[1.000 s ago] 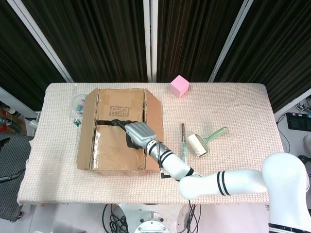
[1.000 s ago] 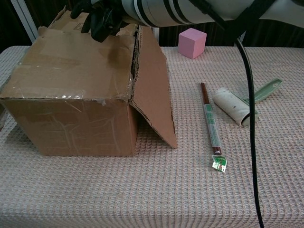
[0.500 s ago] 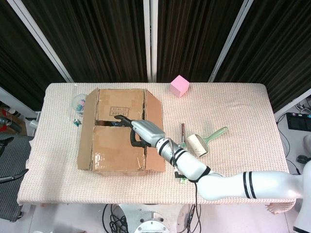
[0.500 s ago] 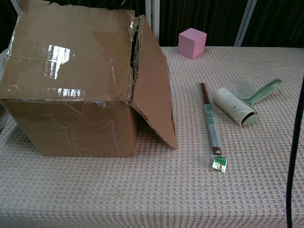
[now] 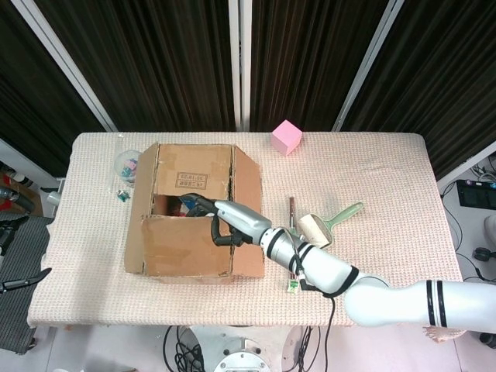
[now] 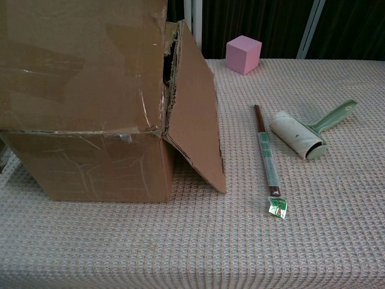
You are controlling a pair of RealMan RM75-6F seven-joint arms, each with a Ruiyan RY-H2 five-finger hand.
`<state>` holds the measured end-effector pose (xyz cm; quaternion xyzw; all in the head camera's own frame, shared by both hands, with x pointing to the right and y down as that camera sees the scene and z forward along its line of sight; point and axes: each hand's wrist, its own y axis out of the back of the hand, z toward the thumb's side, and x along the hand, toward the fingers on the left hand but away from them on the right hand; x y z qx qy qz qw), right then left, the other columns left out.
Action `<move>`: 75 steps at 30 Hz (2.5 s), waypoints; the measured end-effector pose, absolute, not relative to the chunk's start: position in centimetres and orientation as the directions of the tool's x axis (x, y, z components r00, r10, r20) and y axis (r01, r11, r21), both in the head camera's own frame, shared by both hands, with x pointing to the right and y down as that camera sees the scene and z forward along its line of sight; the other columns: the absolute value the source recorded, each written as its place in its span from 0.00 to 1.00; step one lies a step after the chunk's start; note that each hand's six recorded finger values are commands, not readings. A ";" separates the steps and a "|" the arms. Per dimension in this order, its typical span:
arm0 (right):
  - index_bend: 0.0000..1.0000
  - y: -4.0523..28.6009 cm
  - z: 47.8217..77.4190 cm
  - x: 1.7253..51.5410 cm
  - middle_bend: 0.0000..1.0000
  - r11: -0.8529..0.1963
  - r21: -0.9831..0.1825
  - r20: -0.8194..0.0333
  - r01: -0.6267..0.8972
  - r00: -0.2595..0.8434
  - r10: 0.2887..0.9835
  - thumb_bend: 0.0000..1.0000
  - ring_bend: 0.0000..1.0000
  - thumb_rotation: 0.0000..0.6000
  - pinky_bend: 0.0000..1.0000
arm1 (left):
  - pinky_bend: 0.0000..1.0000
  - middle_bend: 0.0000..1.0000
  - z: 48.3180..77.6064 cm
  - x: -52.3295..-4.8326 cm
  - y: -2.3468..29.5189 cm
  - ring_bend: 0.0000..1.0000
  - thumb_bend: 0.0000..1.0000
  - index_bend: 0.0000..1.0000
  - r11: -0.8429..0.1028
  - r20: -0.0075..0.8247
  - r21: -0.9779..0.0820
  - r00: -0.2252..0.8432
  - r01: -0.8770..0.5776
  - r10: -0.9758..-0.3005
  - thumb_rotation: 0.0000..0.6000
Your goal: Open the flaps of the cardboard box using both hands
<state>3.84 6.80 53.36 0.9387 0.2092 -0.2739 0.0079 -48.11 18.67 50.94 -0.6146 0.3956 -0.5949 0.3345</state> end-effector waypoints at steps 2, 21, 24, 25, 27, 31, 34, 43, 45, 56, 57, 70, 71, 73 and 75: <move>0.00 7.0 53.0 4.0 0.19 -0.915 -0.095 -0.510 0.392 0.770 0.383 1.00 0.14 1.00 0.38 | 0.21 0.15 50.9 -48.0 18.6 0.13 0.10 0.10 -0.464 0.467 -0.882 -0.019 -0.086 -0.884 0.55; 0.00 9.6 49.5 4.7 0.09 -0.938 -0.105 -0.390 0.330 0.854 0.344 1.00 0.01 1.00 0.32 | 0.21 0.15 50.6 -47.4 18.5 0.13 0.10 0.10 -0.459 0.461 -0.885 -0.009 -0.082 -0.887 0.54; 0.00 10.4 49.0 4.5 0.09 -0.947 -0.092 -0.375 0.309 0.870 0.321 1.00 0.00 1.00 0.32 | 0.21 0.15 50.5 -47.4 18.5 0.13 0.10 0.10 -0.458 0.460 -0.885 -0.009 -0.082 -0.888 0.55; 0.00 10.6 48.9 4.5 0.09 -0.949 -0.089 -0.371 0.303 0.874 0.314 1.00 0.00 1.00 0.32 | 0.21 0.15 50.5 -47.4 18.5 0.13 0.10 0.10 -0.457 0.460 -0.885 -0.009 -0.083 -0.888 0.55; 0.00 11.2 48.5 4.4 0.09 -0.954 -0.080 -0.362 0.289 0.883 0.298 1.00 0.00 1.00 0.32 | 0.21 0.15 50.5 -47.4 18.5 0.13 0.10 0.10 -0.457 0.459 -0.885 -0.009 -0.085 -0.888 0.55; 0.00 12.0 48.1 4.3 0.08 -0.961 -0.062 -0.351 0.268 0.896 0.272 1.00 0.00 1.00 0.32 | 0.21 0.15 50.5 -47.4 18.6 0.13 0.10 0.10 -0.457 0.459 -0.885 -0.009 -0.088 -0.888 0.54; 0.00 12.4 48.0 4.4 0.06 -0.965 -0.061 -0.349 0.255 0.901 0.260 0.99 0.00 1.00 0.38 | 0.21 0.15 50.6 -47.4 18.6 0.13 0.10 0.10 -0.458 0.460 -0.885 -0.008 -0.088 -0.888 0.55; 0.00 12.2 48.5 5.0 0.05 -0.964 -0.073 -0.359 0.254 0.896 0.263 0.98 0.00 1.00 0.43 | 0.21 0.15 50.5 -47.4 18.7 0.13 0.10 0.10 -0.456 0.458 -0.886 -0.008 -0.089 -0.889 0.54; 0.00 11.8 48.5 5.3 0.06 -0.959 -0.104 -0.352 0.263 0.892 0.283 0.95 0.00 1.00 0.35 | 0.21 0.15 50.6 -47.3 18.6 0.13 0.10 0.10 -0.454 0.456 -0.887 -0.006 -0.089 -0.890 0.55; 0.00 7.7 48.0 10.2 0.00 -0.681 -0.686 -0.261 0.255 0.788 0.558 0.66 0.00 1.00 0.00 | 0.21 0.15 50.5 -44.2 15.0 0.13 0.10 0.06 -0.379 0.371 -0.919 0.092 -0.109 -0.924 0.69; 0.00 7.1 47.7 11.3 0.00 -0.605 -0.755 -0.236 0.252 0.757 0.609 0.66 0.00 1.00 0.00 | 0.21 0.14 50.5 -43.2 14.2 0.13 0.11 0.06 -0.360 0.346 -0.925 0.118 -0.124 -0.931 0.75; 0.00 6.3 45.5 27.2 0.00 -0.200 -0.943 -0.082 0.267 0.395 0.915 0.66 0.00 1.00 0.00 | 0.21 0.08 53.3 -30.3 6.4 0.11 0.11 0.05 -0.254 0.191 -0.959 0.369 -0.128 -0.910 1.00; 0.00 6.5 45.5 28.5 0.00 -0.194 -0.938 -0.078 0.287 0.372 0.925 0.66 0.00 1.00 0.00 | 0.21 0.07 53.9 -29.2 5.9 0.11 0.11 0.05 -0.256 0.189 -0.957 0.382 -0.134 -0.905 1.00; 0.00 7.3 45.5 31.5 0.00 -0.182 -0.925 -0.070 0.333 0.322 0.944 0.66 0.00 1.00 0.00 | 0.21 0.07 55.2 -27.1 4.9 0.11 0.11 0.05 -0.261 0.183 -0.954 0.407 -0.146 -0.895 1.00; 0.00 8.2 45.3 34.5 0.00 -0.166 -0.914 -0.061 0.371 0.277 0.959 0.66 0.00 1.00 0.00 | 0.21 0.07 56.4 -25.5 4.0 0.11 0.11 0.05 -0.256 0.174 -0.956 0.422 -0.144 -0.889 1.00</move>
